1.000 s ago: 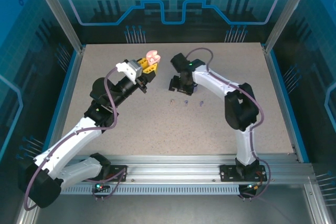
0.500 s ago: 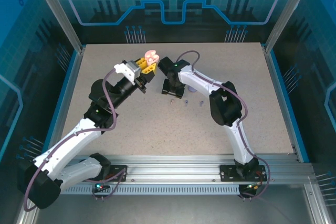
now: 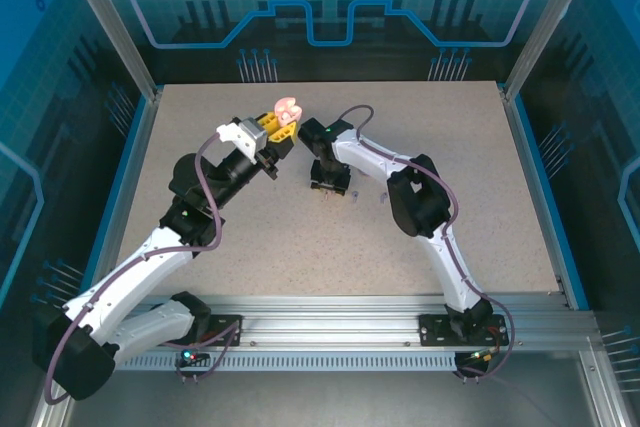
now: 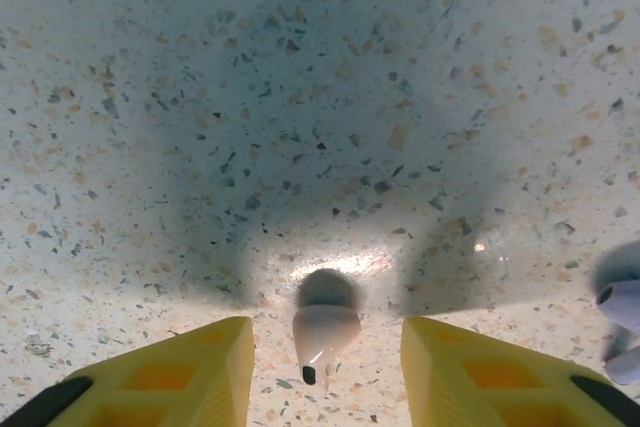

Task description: Insert the wireless bluetooth earbuds into the charging case

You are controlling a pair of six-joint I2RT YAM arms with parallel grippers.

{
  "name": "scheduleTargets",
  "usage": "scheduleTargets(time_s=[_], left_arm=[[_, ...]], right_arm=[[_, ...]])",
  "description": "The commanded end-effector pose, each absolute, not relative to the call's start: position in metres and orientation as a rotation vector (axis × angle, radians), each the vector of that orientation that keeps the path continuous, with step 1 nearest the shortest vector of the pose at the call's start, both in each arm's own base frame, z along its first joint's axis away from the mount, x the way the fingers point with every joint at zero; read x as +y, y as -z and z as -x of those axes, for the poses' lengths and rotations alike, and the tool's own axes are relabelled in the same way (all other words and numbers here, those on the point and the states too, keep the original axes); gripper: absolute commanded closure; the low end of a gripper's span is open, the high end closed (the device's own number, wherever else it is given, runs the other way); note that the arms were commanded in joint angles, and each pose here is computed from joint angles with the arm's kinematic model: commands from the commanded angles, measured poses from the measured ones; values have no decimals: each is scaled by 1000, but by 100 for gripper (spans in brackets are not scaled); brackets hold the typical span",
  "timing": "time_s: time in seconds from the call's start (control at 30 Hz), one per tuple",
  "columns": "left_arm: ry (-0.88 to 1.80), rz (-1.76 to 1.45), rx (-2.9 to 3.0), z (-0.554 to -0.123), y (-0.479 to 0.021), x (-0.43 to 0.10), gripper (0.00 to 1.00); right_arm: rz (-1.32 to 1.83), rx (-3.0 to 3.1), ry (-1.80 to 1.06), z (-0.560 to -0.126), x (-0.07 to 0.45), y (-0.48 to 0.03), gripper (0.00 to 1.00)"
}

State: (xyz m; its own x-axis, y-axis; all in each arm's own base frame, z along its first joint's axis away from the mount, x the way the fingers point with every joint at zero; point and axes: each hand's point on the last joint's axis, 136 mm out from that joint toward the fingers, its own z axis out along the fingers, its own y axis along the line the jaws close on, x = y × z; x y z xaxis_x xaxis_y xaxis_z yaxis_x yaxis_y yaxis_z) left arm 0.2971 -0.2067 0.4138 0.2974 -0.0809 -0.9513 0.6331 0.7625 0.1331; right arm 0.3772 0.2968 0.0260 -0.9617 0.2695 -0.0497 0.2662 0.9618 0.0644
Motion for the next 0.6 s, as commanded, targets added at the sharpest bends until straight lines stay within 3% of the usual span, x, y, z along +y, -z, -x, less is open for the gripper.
scheduleTargets(time_s=[0.0,0.57], left_arm=[[475,-537,1122,-291,-428,-201,100],[475,-539,1128,-292,-426,-201,100]], right_arm=[[-429,3068,-31,-373,296,-18,59],[-426,3087,-30,-367,295,-9,67]])
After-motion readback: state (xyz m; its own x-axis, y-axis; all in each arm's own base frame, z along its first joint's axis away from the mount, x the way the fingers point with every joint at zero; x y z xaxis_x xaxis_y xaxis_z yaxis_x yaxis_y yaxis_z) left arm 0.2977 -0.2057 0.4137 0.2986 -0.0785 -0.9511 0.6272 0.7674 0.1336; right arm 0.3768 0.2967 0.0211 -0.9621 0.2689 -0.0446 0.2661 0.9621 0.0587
